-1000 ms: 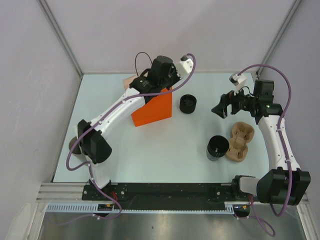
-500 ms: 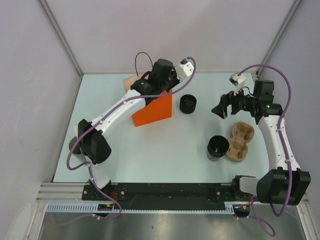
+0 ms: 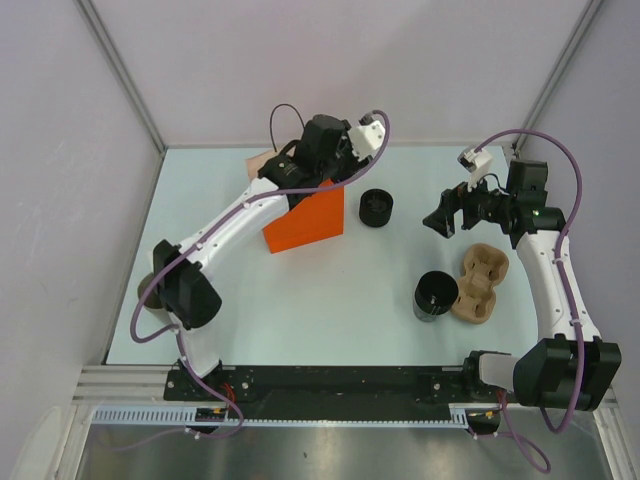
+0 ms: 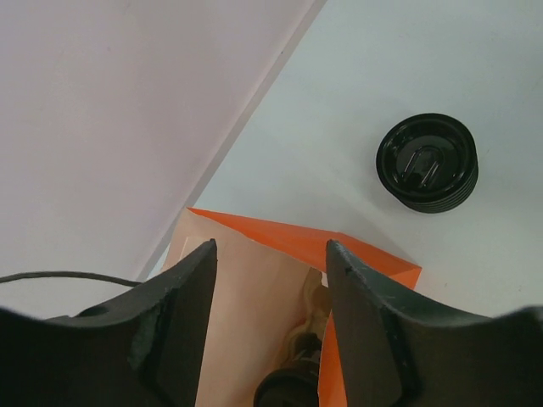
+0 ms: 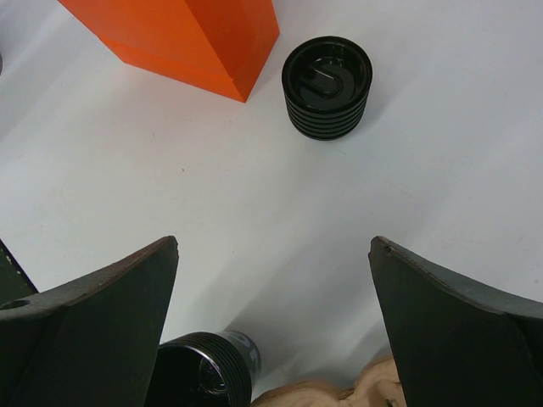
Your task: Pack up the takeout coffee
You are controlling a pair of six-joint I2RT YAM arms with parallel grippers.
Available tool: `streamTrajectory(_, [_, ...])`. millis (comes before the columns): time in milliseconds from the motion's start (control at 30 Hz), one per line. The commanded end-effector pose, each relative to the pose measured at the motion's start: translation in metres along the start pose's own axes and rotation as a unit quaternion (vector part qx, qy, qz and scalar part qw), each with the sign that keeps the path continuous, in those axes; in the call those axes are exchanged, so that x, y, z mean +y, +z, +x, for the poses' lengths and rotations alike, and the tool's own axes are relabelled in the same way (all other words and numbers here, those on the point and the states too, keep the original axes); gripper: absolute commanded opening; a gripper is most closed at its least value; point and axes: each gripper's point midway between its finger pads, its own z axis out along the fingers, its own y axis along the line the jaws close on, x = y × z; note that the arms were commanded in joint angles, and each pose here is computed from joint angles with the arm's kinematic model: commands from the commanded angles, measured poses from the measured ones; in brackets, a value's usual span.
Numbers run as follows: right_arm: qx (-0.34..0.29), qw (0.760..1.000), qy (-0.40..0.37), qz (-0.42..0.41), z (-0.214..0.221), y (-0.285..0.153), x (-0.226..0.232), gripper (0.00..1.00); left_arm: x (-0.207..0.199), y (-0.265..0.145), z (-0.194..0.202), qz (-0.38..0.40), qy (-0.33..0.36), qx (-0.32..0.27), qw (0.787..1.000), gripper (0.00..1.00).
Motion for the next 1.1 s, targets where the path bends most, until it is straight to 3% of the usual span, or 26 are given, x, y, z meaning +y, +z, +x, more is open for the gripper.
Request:
streamTrajectory(0, [-0.015, 1.000, -0.015, -0.006, -0.008, -0.005, 0.005, 1.00, 0.027, -0.040, -0.045, -0.022, -0.022, -0.058, 0.998, 0.65])
streamTrajectory(167, [-0.014, 1.000, -0.014, -0.007, -0.008, -0.005, 0.005, 1.00, 0.037, -0.062, -0.065, -0.021, -0.039, -0.084, 0.995, 0.91])
streamTrajectory(300, [-0.014, 1.000, -0.015, -0.008, -0.007, -0.005, 0.005, 1.00, 0.051, -0.087, -0.085, -0.031, -0.049, -0.111, 0.992, 0.99])
streamTrajectory(667, [-0.017, 1.000, -0.013, -0.012, -0.009, -0.005, 0.008, 1.00, 0.105, -0.160, -0.095, -0.084, -0.090, -0.144, 0.982, 1.00])
streamTrajectory(900, [-0.022, 1.000, -0.009, -0.012, -0.012, -0.006, 0.009, 1.00, 0.156, -0.188, -0.040, -0.109, -0.176, -0.119, 0.971, 1.00])
streamTrajectory(1067, [-0.025, 1.000, -0.005, -0.012, -0.013, -0.006, 0.009, 1.00, 0.166, -0.217, -0.007, -0.131, -0.211, -0.116, 0.962, 1.00])
